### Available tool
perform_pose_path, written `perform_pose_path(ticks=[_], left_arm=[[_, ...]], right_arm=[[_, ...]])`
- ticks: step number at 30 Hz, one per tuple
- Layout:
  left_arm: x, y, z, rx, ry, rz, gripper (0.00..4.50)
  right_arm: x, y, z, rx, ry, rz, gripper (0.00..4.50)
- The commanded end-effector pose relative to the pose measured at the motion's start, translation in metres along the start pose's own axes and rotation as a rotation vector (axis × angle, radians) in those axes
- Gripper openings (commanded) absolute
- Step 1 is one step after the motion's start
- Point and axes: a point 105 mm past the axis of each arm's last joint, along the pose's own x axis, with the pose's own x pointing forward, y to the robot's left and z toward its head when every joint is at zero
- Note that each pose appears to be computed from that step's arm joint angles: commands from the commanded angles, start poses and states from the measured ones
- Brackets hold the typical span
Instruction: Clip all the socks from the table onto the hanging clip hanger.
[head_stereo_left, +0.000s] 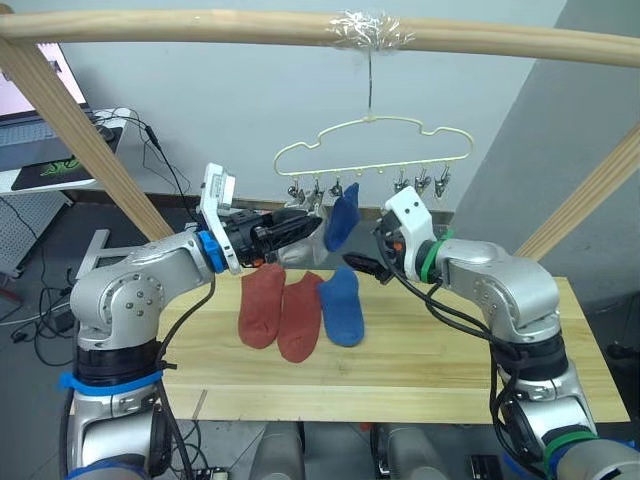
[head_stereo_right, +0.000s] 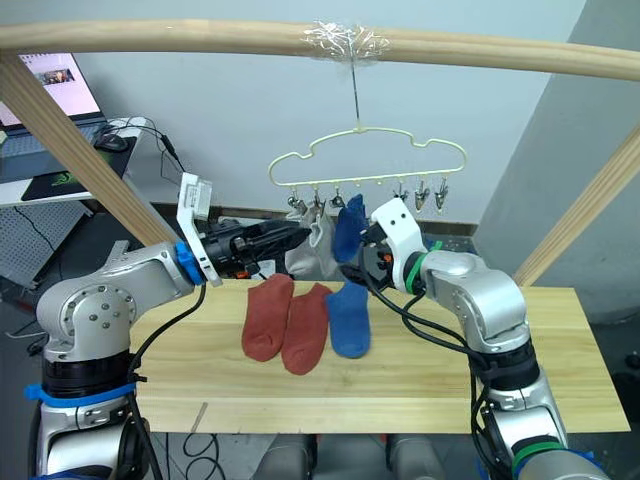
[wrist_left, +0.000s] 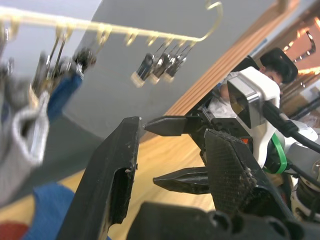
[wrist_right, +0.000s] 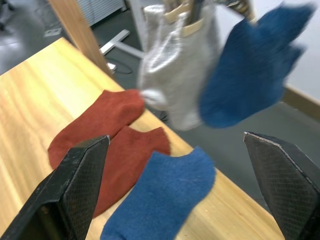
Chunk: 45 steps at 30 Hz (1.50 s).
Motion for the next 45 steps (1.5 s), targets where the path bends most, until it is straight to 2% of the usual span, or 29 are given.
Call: perform_pose_path(ticks=[1,6,12,16,25,34,38,45], left_arm=[[-0.005,-0.004,0.013,0.161,-0.021,-0.044,2.30],[-0.013,0.000,0.014,0.302,0.021,-0.093,2.30],[-0.024,0.000,0.024,0.346,0.029,-0.169,2.30],[-0.026,-0.003,0.031,0.371,0.034,-0.215,2.30],[-0.022,-0.004,0.043,0.433,0.033,-0.253,2.30],[-0.017,-0.003,0.039,0.436,0.039,-0.249,2.30],[-0.017,-0.002,0.038,0.434,0.042,-0.242,2.30],[-0.016,-0.001,0.038,0.438,0.040,-0.227,2.30]], right_arm=[[-0.014,-0.003,0.011,0.013,-0.091,-0.106,4.48],[-0.022,-0.007,0.013,0.139,-0.179,-0.243,4.48],[-0.027,-0.019,0.033,0.196,-0.287,-0.398,4.48],[-0.027,-0.022,0.044,0.213,-0.337,-0.448,4.48],[-0.025,-0.020,0.052,0.245,-0.379,-0.476,4.48],[-0.021,-0.017,0.052,0.269,-0.380,-0.460,4.48],[-0.019,-0.017,0.050,0.275,-0.370,-0.453,3.61],[-0.010,-0.025,0.045,0.279,-0.342,-0.461,3.61]])
